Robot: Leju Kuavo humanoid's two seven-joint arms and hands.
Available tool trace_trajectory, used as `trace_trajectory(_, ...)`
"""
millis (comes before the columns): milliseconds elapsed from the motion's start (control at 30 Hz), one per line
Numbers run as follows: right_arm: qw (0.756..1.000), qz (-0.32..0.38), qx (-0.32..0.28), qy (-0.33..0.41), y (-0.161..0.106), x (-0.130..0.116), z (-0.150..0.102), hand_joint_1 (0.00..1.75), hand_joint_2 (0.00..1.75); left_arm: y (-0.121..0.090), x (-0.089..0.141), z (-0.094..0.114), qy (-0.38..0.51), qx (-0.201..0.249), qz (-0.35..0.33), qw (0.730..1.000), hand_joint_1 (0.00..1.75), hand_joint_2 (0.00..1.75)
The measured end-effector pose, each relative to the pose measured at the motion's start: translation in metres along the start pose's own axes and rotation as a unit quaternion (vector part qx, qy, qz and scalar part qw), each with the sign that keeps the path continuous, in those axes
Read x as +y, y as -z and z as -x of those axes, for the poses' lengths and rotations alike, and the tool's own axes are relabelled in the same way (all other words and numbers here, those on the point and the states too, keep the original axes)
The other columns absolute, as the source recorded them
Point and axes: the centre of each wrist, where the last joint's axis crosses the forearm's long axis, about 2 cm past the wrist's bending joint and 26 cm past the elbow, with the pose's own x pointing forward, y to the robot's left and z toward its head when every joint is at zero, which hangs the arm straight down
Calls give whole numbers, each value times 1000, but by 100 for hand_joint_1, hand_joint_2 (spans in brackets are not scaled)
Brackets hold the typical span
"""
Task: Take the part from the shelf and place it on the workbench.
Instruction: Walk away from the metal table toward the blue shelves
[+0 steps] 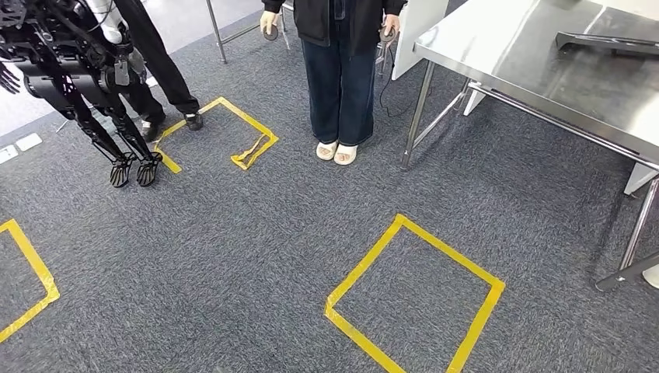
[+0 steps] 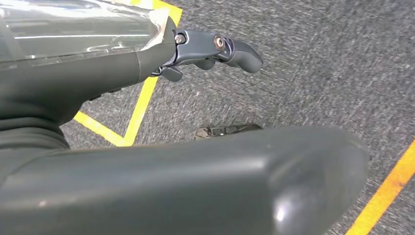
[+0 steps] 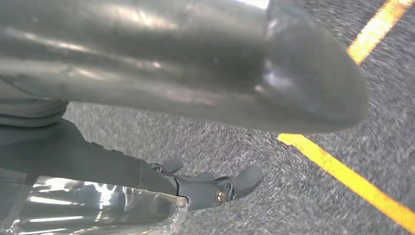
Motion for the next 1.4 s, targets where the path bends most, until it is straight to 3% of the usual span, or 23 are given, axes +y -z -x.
trace_trajectory(67, 1000, -3, 1, -4, 0, 0, -1, 0, 0, -1, 0, 1, 0, 2, -1, 1000, 0, 0)
trace_trajectory(200, 1000, -6, 4, -13, 0, -1, 1, 0, 0, -1, -1, 1, 1, 4, -3, 1000, 0, 175)
trace_trajectory(1400, 999, 4, 13, -36, 3, -16, 9, 0, 0, -6, -1, 11, 4, 16, -8, 1000, 0, 175)
